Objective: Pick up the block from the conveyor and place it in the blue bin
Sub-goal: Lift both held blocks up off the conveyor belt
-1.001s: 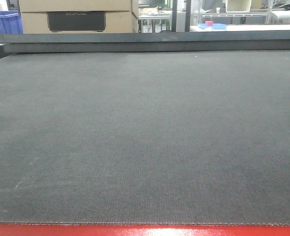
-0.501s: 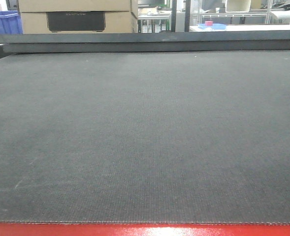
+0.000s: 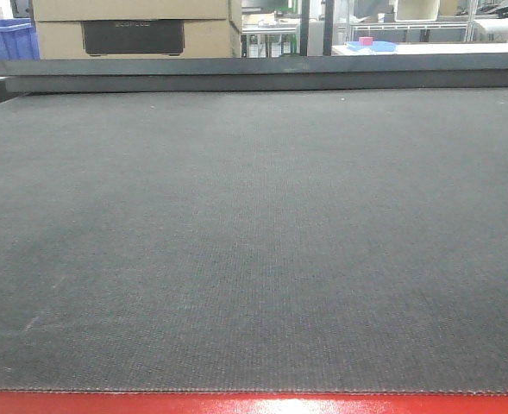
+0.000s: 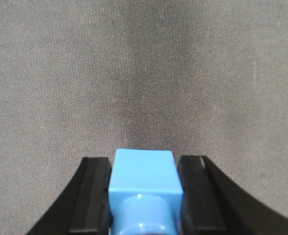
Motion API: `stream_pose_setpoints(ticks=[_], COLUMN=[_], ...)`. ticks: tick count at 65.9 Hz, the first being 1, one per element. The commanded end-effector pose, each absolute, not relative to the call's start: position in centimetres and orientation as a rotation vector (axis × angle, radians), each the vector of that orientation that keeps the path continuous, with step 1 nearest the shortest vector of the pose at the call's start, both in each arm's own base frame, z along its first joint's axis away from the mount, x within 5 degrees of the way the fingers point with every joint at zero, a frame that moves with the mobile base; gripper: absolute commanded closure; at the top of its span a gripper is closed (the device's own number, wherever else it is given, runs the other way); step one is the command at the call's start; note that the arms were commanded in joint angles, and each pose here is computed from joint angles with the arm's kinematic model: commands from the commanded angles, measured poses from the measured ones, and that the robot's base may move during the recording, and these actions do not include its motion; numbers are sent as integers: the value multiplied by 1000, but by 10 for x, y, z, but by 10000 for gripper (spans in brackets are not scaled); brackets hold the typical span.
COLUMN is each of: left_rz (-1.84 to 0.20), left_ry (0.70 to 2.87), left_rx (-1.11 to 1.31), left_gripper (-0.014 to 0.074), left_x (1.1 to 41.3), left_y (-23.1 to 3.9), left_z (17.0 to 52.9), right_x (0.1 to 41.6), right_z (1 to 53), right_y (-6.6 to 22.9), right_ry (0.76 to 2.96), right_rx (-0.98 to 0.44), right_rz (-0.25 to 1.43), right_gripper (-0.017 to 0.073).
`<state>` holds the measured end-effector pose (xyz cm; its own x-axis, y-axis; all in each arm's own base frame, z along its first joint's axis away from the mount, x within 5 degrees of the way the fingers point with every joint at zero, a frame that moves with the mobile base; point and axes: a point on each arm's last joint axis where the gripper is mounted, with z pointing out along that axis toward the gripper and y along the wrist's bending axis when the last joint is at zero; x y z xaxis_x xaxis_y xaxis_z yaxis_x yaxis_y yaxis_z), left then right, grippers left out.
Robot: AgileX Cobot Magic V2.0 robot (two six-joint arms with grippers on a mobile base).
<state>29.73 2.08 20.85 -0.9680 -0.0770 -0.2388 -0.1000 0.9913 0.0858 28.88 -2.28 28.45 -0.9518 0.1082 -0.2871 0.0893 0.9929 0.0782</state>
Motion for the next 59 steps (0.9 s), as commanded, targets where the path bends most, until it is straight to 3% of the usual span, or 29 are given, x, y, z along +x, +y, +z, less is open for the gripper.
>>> stream_pose_setpoints(ticks=[1,9,14,20,30,45,59], left_rz=[139,140,138,127,115,-49,-102], left_ry=[2912,2920,2922,2923,2946,2815,2491], left_rx=[-129,-125,-95,-101,-85,-58,-108], left_gripper=[194,209,270,403,704,694,694], left_x=[301,303,303,303,299,283,249], left_y=[21,21,21,20,19,8,4], left_z=[201,199,199,199,202,240,264], right_x=[288,288,288,288,284,270,241], right_z=[289,289,289,289,296,321,323], right_y=[-24,-24,-24,-24,-23,-21,-12], right_ry=[2826,2826,2826,2826,2805,2672,2469], right_rx=[138,138,138,138,128,60,-22], right_rz=[89,89,89,89,87,60,18], right_gripper=[727,727,727,727,727,727,727])
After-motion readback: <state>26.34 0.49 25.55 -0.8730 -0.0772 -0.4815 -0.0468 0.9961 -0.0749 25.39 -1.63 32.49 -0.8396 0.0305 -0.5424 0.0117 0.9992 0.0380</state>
